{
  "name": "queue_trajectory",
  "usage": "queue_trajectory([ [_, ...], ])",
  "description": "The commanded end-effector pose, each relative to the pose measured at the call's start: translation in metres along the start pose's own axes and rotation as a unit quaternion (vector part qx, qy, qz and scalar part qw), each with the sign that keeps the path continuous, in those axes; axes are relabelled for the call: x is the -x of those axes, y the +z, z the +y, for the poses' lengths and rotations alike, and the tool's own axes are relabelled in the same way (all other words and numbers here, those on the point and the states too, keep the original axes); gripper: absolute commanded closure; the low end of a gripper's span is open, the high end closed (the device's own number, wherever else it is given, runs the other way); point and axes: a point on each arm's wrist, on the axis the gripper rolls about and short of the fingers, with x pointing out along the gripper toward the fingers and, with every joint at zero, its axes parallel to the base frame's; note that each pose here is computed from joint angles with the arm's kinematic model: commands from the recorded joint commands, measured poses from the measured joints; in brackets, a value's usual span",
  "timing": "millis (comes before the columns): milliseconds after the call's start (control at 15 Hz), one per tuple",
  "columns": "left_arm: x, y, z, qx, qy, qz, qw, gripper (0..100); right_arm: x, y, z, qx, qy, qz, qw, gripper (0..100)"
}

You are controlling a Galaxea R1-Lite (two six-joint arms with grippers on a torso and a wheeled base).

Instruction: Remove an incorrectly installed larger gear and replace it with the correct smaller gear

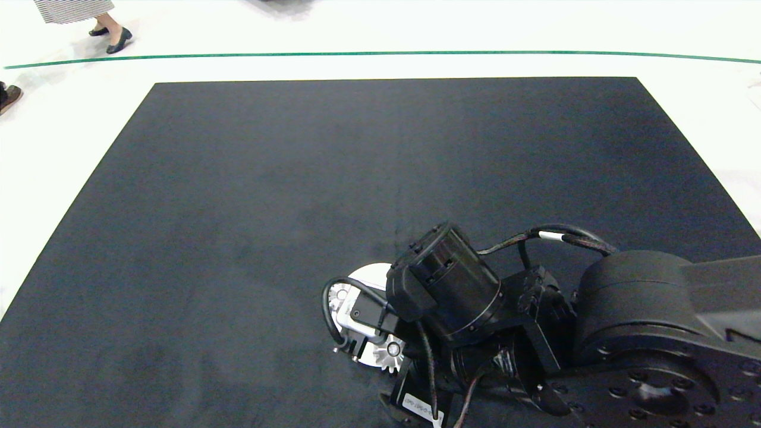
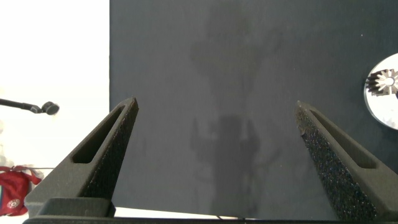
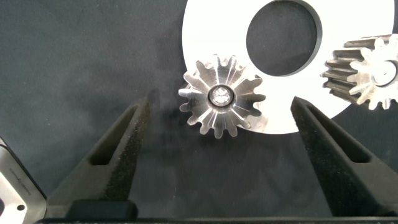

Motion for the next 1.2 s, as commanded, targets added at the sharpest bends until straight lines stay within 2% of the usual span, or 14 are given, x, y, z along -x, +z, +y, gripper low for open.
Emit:
queue_trajectory([
  [67,0.004,-0.002,0.0,-0.003,0.001,-0.003,1.0,0,-0.001,0.001,0.0,0.004,-0.004,0.002,1.0,15],
  [200,0.003,-0.002,0.0,-0.004,0.0,-0.002,1.0,0,0.002,0.005,-0.002,0.017,-0.01,-0.004,0.9998,20],
  [400,0.003,-0.002,0.0,-0.004,0.0,-0.002,1.0,0,0.0,0.009,-0.002,0.02,-0.024,0.0,0.9995,26],
  [1200,0.006,-0.004,0.0,-0.007,0.001,-0.006,1.0,0,-0.014,0.005,0.005,0.024,-0.014,0.022,0.9994,50],
])
